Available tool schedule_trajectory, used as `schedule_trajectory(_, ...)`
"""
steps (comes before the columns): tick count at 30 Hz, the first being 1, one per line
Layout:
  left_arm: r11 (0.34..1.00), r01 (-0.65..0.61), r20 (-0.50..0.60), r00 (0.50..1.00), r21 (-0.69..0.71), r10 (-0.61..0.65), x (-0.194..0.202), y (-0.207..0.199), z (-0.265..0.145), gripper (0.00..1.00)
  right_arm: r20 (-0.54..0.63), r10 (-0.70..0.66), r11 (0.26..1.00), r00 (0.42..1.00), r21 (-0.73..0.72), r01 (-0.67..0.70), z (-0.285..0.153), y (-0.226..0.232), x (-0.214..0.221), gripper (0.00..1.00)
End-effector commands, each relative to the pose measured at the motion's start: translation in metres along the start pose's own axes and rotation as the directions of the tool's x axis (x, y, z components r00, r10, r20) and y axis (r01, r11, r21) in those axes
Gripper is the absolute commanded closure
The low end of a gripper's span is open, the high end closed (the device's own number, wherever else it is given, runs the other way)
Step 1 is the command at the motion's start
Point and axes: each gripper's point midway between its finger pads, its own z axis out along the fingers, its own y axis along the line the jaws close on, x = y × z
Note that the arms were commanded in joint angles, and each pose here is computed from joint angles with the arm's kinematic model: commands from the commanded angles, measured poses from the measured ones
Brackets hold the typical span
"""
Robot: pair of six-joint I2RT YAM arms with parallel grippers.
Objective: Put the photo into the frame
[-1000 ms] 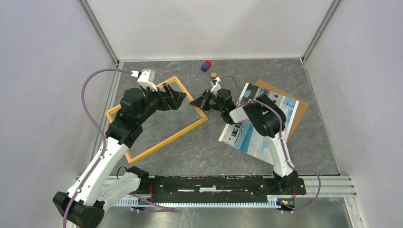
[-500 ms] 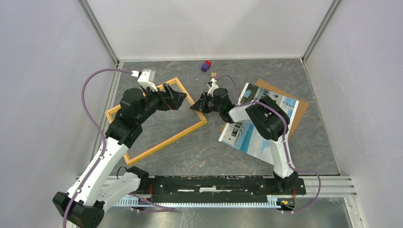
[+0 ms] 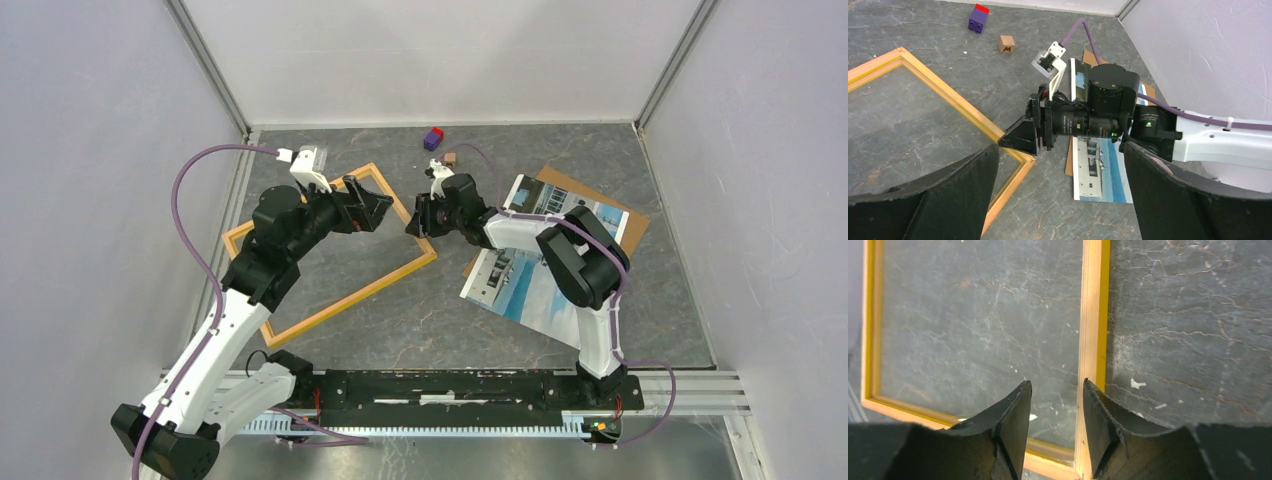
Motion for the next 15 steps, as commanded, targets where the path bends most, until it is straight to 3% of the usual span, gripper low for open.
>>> schedule_trajectory(1, 0.999, 0.032, 0.034, 0.999, 0.04, -0.034, -0.012, -0.01, 0.0, 0.0, 0.004, -0.159, 0.986, 0.987, 0.058, 0.158, -0.018, 0.002, -0.02, 0.5)
schedule_trajectory(9, 0.998, 0.04, 0.02, 0.999, 0.041, -0.041, -0.008, -0.009, 0.004, 0.0, -0.039, -0.21, 0.972, 0.977, 0.099, 0.213, -0.013, -0.006, -0.014, 0.49)
schedule_trajectory(15, 0.998, 0.047, 0.003, 0.999, 0.046, -0.048, -0.004, -0.01, 0.007, 0.0, -0.101, -0.269, 0.946, 0.958, 0.158, 0.282, -0.002, -0.019, -0.008, 0.6)
